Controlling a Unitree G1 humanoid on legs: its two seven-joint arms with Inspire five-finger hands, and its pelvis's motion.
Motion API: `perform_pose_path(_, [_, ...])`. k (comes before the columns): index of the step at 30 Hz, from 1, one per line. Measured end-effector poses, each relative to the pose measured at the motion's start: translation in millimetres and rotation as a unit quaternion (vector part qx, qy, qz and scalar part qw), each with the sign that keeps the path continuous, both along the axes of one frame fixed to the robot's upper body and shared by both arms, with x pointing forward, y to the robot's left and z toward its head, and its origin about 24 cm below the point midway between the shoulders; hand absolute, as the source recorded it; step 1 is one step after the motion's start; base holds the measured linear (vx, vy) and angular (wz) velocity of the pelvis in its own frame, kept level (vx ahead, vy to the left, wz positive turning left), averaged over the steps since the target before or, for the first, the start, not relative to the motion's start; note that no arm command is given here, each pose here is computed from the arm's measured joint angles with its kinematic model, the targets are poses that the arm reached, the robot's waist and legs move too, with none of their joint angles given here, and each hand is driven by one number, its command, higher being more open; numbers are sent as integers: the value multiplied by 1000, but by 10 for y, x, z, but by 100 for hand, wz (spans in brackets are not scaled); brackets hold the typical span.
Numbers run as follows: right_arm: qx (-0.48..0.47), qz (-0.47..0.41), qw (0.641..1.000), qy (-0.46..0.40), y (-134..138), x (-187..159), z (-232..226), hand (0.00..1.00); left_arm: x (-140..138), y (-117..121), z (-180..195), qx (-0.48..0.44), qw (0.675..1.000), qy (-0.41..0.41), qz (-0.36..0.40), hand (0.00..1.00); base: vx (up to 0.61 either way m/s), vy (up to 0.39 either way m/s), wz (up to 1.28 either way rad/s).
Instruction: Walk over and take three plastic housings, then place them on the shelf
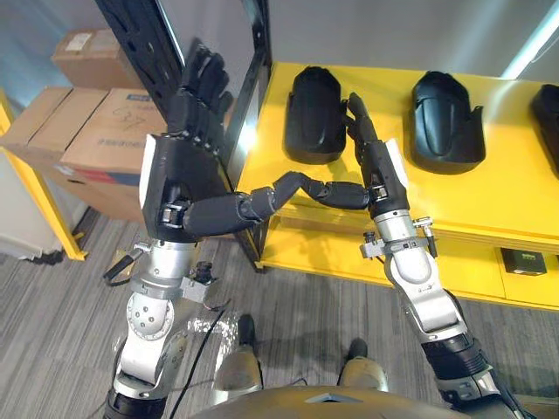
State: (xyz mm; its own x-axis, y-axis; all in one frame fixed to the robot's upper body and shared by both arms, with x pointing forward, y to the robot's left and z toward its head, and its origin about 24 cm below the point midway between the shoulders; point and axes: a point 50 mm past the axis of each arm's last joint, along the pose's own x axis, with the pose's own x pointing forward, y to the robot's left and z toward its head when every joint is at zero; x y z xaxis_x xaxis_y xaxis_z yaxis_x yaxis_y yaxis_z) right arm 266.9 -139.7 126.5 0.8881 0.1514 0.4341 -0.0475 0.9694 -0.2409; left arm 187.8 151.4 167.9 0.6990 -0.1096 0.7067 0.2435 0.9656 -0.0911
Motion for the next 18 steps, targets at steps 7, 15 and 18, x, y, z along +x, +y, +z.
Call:
perform_pose_path(7, [51,-63,996,-34,-3,112,141,100,-61,-40,-23,-43,999,-12,14,100,-22,-10,6])
perform_pose_path(15, [71,-73,994,-43,14,128,189,100,-56,-59,-50,-38,999,-5,28,100,-6,-5,-1])
perform_pose_path(18, [72,-73,994,-43,12,129,189,100,-46,-63,-72,-41,999,1,30,100,-11,-16,-6])
